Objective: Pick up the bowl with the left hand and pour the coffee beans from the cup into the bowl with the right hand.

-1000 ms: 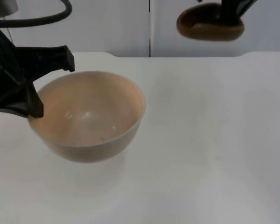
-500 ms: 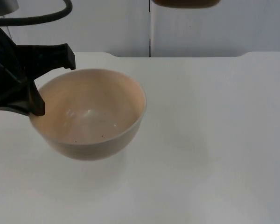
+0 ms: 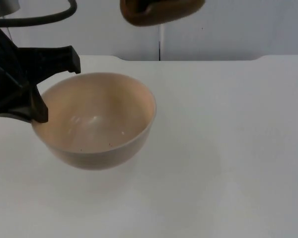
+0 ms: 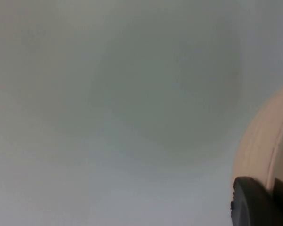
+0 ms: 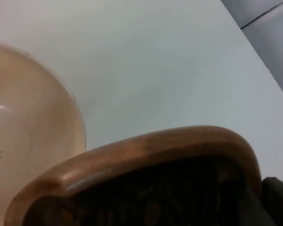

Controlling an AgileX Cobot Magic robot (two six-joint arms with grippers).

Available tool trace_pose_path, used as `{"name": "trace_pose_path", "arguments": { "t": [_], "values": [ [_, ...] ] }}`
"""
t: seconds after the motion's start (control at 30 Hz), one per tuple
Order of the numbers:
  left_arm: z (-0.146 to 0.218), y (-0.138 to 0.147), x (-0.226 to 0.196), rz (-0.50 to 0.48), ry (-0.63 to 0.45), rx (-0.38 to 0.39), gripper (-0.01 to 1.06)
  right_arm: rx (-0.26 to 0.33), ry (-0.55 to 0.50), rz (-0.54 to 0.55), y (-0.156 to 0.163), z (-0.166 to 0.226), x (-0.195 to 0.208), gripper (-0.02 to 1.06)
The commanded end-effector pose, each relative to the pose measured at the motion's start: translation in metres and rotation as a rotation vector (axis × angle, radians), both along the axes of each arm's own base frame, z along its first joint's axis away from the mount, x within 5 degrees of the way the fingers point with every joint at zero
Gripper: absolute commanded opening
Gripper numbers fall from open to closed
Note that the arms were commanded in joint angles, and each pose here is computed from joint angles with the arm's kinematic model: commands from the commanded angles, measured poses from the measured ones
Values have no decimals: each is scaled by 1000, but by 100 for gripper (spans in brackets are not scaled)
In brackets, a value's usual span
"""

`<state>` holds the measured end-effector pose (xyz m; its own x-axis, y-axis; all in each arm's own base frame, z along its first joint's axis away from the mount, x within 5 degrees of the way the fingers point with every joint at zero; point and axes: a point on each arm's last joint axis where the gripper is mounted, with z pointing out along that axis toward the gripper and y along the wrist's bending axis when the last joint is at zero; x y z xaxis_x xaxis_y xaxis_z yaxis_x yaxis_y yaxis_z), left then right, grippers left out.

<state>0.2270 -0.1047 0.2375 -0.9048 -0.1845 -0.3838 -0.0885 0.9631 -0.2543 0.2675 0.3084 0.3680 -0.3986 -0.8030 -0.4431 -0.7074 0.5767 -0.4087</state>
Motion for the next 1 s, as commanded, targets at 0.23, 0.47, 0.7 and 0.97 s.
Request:
{"name": "trace_pose_path", "arguments": {
  "t": [0.23,0.47,0.7,0.97],
  "values": [
    [-1,-1,0,12,5,-18,0,-122,-195,71,28,-3,-15,0],
    [-1,-1,0,12,5,-18,0,-119,-285,111,43,-5,-19,0],
    [0,-1,0,11,0,-17,0,-184,-438,132,48,6,-25,0],
    [0,-1,0,11,-3,-19,0,-240,-557,167,57,14,-37,0]
  ]
}}
